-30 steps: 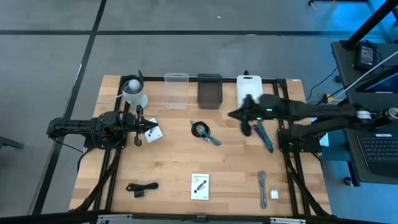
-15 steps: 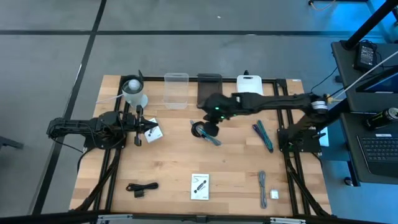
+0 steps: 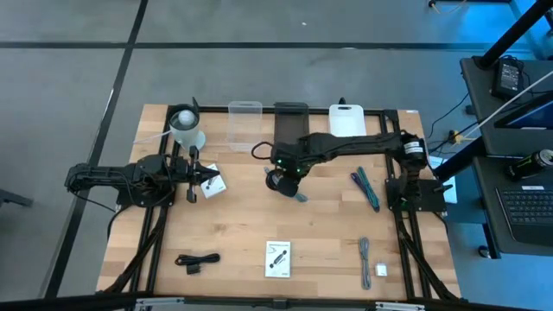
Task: Pick and place items into bin
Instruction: Put the left blue charger cable into the black bin
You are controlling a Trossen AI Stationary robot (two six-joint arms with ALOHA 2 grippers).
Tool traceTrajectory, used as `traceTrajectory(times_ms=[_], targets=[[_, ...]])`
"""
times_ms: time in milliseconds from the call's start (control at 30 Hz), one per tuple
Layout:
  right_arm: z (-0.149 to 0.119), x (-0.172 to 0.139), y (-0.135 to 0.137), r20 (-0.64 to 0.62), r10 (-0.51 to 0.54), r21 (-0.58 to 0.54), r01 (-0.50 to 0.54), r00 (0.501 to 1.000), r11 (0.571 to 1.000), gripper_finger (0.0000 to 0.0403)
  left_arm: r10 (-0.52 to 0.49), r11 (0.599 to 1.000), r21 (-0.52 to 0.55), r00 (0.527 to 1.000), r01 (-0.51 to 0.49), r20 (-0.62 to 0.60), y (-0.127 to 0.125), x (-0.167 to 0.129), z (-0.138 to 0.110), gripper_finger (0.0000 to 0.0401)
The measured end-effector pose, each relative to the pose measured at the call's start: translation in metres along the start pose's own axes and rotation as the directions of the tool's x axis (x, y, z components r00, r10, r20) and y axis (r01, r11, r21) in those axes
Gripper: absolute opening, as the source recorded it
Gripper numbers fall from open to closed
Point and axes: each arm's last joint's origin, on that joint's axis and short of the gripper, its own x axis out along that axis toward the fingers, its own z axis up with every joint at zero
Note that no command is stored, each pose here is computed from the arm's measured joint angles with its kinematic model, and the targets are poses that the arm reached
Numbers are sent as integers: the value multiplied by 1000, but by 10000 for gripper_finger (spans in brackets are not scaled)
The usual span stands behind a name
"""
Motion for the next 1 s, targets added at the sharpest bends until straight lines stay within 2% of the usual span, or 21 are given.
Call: traceTrajectory(times_ms=[300, 500, 833, 1000], targets=[[-9, 33, 13, -113, -39, -42, 34, 993, 999, 179, 0, 1000, 0, 1000, 0, 0, 0, 0, 0, 2], [-12, 57, 19, -170, -68, -58, 59, 983, 997, 226, 0, 1000, 0, 1000, 0, 0, 0, 0, 0, 2], [-20, 95, 24, -259, -118, -92, 97, 959, 991, 236, 0, 1000, 0, 1000, 0, 0, 0, 0, 0, 2], [-22, 107, 23, -287, -133, -96, 110, 949, 989, 209, 0, 1000, 0, 1000, 0, 0, 0, 0, 0, 2]])
